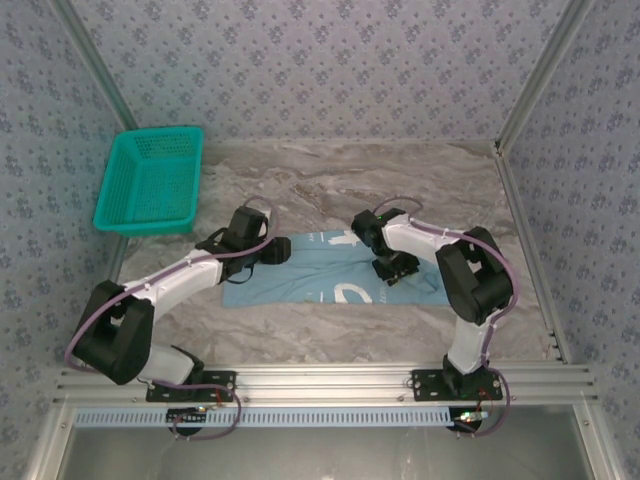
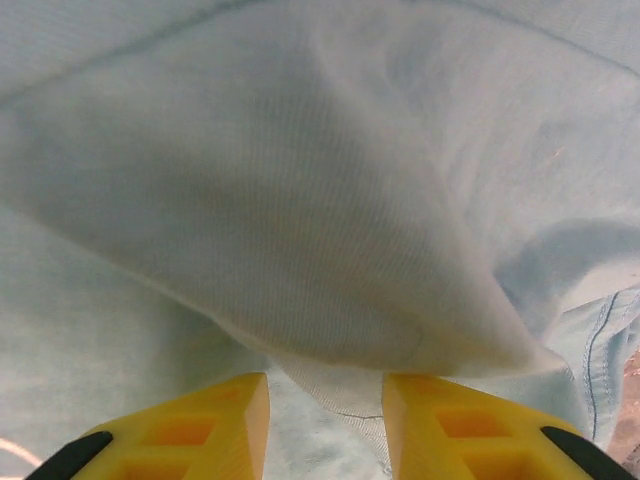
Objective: Fold the inside-out t-shirt
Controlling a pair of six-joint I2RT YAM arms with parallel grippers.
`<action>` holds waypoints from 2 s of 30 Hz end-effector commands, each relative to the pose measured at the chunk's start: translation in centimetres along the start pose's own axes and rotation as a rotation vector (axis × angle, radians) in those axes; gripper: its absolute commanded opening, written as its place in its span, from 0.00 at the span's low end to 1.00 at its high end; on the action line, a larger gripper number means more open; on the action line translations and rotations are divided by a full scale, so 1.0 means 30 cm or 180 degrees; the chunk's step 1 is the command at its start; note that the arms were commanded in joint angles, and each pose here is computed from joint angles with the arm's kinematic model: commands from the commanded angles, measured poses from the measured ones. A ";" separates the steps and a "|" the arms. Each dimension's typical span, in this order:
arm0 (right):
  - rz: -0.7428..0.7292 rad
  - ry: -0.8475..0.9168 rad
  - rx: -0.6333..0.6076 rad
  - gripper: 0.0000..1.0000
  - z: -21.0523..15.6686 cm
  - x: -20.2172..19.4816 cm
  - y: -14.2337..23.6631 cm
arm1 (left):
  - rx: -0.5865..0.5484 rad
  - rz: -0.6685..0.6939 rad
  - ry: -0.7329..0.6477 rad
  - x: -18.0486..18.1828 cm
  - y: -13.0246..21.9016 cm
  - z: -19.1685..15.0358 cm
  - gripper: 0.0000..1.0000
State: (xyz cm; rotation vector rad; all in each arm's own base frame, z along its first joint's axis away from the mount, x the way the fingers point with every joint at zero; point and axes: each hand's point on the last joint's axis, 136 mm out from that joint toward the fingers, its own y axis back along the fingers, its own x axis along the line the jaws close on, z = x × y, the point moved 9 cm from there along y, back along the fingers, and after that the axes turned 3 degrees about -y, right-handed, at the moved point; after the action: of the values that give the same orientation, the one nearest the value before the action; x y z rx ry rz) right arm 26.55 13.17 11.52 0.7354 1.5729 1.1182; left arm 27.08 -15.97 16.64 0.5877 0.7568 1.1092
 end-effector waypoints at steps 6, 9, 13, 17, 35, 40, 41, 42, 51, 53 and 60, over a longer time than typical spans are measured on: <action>-0.0186 0.0075 -0.0037 0.14 0.002 -0.025 -0.005 | -0.0047 0.0052 -0.0044 0.004 0.017 0.009 0.69; -0.0103 0.0059 -0.0073 0.06 -0.006 -0.035 0.023 | -0.0042 0.0057 -0.0035 0.006 0.018 0.009 0.69; 0.0156 -0.0003 -0.0089 0.01 -0.025 -0.051 0.068 | -0.0036 0.0063 -0.0044 0.006 0.016 0.008 0.69; 0.0575 -0.0031 -0.0078 0.01 -0.052 -0.060 0.125 | -0.0035 0.0087 -0.0060 0.008 0.018 0.008 0.69; 0.2195 -0.0277 -0.0038 0.01 -0.054 -0.053 0.182 | -0.0062 0.0121 -0.0054 0.016 0.035 0.015 0.69; 0.2122 -0.0436 -0.0106 0.16 -0.008 -0.050 0.153 | -0.0032 0.0115 -0.0058 0.014 0.026 0.015 0.69; 0.2067 -0.0431 -0.0074 0.26 -0.005 -0.051 0.149 | -0.0036 0.0108 -0.0062 0.012 0.028 0.018 0.69; 0.2004 -0.0464 -0.0036 0.31 -0.008 -0.058 0.146 | -0.0037 0.0109 -0.0061 0.012 0.029 0.020 0.69; 0.1651 -0.1824 -0.0128 0.45 -0.063 -0.338 0.025 | -0.0008 0.0028 -0.0049 0.004 0.015 0.020 0.69; 0.1717 -0.2179 -0.0188 0.44 -0.056 -0.399 -0.029 | 0.0003 0.0008 -0.0045 0.001 0.011 0.020 0.69; 0.1797 -0.2533 -0.0086 0.42 -0.013 -0.462 -0.151 | 0.0006 0.0039 -0.0068 0.007 0.027 0.012 0.70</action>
State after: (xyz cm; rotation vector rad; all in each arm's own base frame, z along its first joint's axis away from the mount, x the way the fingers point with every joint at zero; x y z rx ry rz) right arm 29.73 -0.67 13.82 1.4181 0.7107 1.0507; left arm 26.89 -15.52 16.51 0.6131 0.7604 1.1225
